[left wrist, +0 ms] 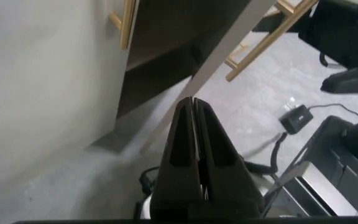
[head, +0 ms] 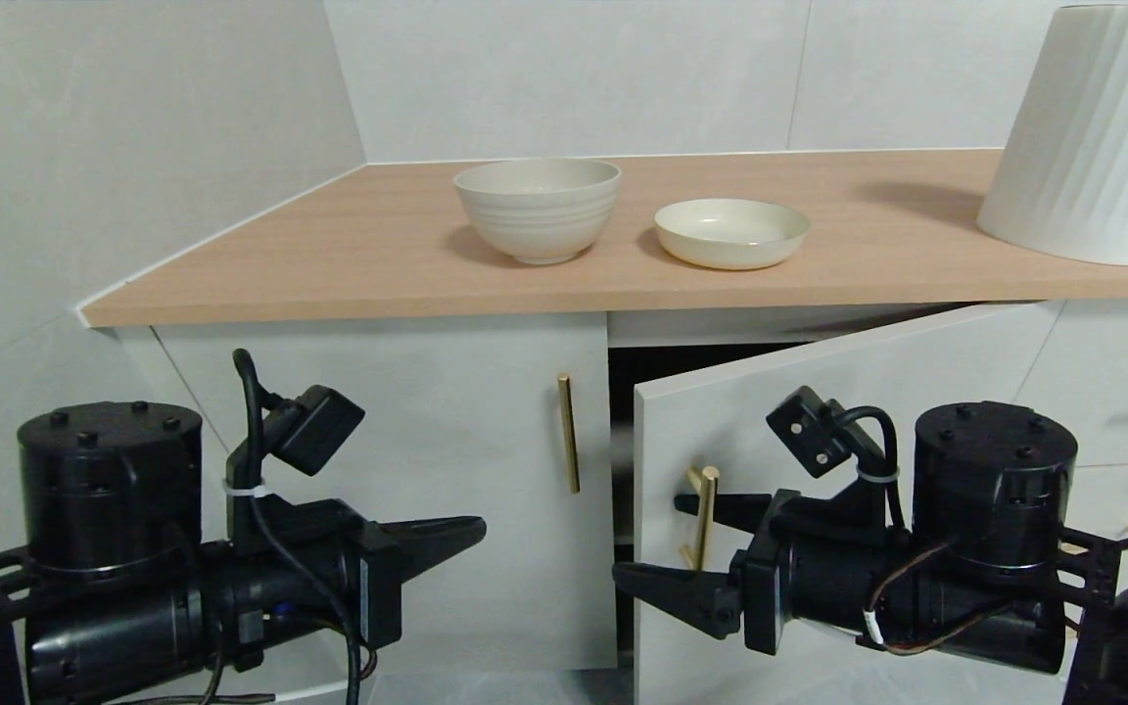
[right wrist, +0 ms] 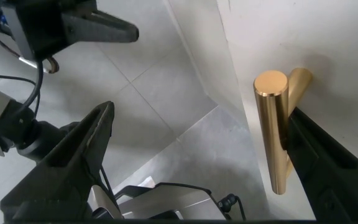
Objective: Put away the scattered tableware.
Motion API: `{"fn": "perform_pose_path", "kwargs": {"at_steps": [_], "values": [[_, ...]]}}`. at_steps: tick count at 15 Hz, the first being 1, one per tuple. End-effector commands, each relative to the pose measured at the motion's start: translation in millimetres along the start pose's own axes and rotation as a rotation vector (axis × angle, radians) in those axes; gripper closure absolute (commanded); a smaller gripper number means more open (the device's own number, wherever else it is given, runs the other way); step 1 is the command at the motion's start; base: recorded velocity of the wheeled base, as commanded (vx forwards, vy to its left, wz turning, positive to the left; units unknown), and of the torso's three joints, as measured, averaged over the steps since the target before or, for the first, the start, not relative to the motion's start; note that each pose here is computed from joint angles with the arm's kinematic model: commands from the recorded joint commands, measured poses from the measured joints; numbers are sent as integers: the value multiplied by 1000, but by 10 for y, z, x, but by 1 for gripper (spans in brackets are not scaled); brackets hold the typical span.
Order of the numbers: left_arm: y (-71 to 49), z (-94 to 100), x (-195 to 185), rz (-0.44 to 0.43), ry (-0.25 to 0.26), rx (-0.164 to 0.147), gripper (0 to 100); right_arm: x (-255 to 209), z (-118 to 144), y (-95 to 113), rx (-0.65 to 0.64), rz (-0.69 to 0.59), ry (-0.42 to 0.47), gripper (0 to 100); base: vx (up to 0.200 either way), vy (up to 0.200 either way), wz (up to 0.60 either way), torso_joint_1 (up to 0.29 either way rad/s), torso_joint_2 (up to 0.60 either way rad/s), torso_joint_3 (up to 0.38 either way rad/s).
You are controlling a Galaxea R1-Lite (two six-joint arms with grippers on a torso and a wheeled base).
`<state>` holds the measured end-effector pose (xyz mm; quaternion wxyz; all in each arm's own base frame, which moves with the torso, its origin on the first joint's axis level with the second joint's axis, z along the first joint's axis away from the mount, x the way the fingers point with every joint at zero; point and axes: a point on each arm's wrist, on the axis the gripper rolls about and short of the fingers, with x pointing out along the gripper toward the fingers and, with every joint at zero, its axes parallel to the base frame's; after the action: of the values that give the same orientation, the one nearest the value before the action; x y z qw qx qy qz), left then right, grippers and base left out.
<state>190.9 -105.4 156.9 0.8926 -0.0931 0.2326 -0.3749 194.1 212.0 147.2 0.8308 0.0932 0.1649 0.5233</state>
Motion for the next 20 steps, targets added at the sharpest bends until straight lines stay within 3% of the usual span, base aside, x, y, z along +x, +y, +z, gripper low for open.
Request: {"fn": "perform_pose_path", "kwargs": {"at_steps": [1,3,4,5,7,8,9,11,12,13,17,18,20], "values": [[33,8,85,-5,-17,8,100,4,-8,9,0,2,4,0,0,0,0,0,0,0],[76,48,270,-30,-66,32,100,-9,-9,13,0,2,4,0,0,0,0,0,0,0],[35,119,393,-58,-110,56,100,-7,-15,11,1,2,5,0,0,0,0,0,0,0],[-63,186,477,-107,-154,60,100,-9,-13,17,2,3,4,0,0,0,0,0,0,0],[-180,241,547,-169,-175,52,100,-10,-5,20,1,4,2,0,0,0,0,0,0,0],[-156,167,651,-178,-135,43,100,-6,-5,18,2,4,2,0,0,0,0,0,0,0],[-146,69,777,-186,-109,63,100,-20,-11,22,3,4,3,0,0,0,0,0,0,0],[-81,-36,982,-174,-171,123,100,-26,-4,26,0,5,0,0,0,0,0,0,0,0],[-45,-53,1070,-142,-212,138,100,-26,-4,26,0,5,0,0,0,0,0,0,0,0],[-28,-62,1168,-110,-261,146,100,-27,-8,26,2,6,2,0,0,0,0,0,0,0],[-61,-176,1354,-139,-294,159,100,-27,-30,43,1,10,10,0,0,0,0,0,0,0],[-94,-160,1424,-154,-333,168,100,-30,-36,43,2,11,11,0,0,0,0,0,0,0],[-103,-176,1479,-147,-339,162,100,-33,-46,41,3,10,16,0,0,0,0,0,0,0]]}}
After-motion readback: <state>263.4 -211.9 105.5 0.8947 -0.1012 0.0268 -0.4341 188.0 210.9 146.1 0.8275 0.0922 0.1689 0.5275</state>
